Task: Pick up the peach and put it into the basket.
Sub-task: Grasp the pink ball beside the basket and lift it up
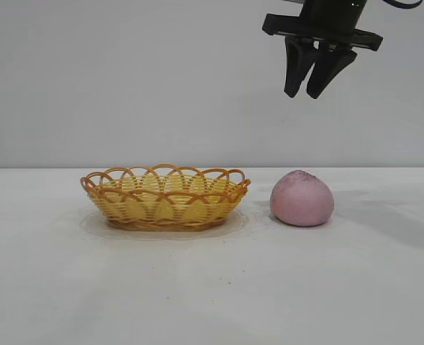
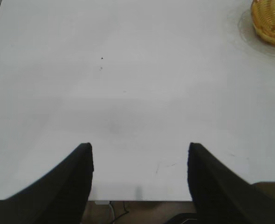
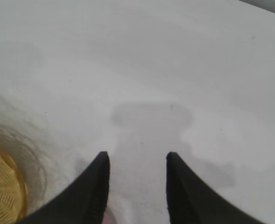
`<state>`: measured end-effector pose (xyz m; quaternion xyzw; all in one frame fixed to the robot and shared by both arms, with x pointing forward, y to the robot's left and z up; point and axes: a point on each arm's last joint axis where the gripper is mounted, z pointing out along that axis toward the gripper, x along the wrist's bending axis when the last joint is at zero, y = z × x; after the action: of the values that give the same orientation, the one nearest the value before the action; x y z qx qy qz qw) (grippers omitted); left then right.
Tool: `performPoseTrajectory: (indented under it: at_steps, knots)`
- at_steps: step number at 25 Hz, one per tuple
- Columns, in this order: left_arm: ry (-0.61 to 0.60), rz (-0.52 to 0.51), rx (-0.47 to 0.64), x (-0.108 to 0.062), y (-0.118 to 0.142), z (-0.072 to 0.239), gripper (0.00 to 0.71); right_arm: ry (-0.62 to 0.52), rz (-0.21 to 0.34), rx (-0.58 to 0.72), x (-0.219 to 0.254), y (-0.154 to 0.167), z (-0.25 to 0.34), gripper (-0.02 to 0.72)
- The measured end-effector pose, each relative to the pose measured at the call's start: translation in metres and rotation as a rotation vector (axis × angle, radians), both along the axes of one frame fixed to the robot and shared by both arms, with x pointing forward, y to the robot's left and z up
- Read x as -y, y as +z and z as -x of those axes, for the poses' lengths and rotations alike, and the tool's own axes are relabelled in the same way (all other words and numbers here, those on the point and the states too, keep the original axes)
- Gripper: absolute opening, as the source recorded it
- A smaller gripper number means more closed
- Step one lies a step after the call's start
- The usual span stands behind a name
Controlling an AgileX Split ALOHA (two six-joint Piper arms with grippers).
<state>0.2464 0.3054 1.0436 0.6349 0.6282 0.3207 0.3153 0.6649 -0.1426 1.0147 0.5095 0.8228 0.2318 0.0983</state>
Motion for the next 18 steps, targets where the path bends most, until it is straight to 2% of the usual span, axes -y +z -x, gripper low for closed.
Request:
performPoseTrajectory:
  at_steps: [5, 9, 18]
  knots:
    - [-0.005, 0.011, 0.102, 0.0, 0.0, 0.015, 0.389, 0.018, 0.018, -0.046, 0.001, -0.003, 0.004, 0.256]
    - [-0.005, 0.012, 0.107, 0.0, 0.0, 0.016, 0.389, 0.033, 0.028, -0.133, 0.0, -0.01, 0.009, 0.256]
    - [-0.005, 0.012, 0.107, 0.0, 0.0, 0.016, 0.389, 0.095, 0.008, -0.382, -0.005, -0.039, 0.022, 0.256]
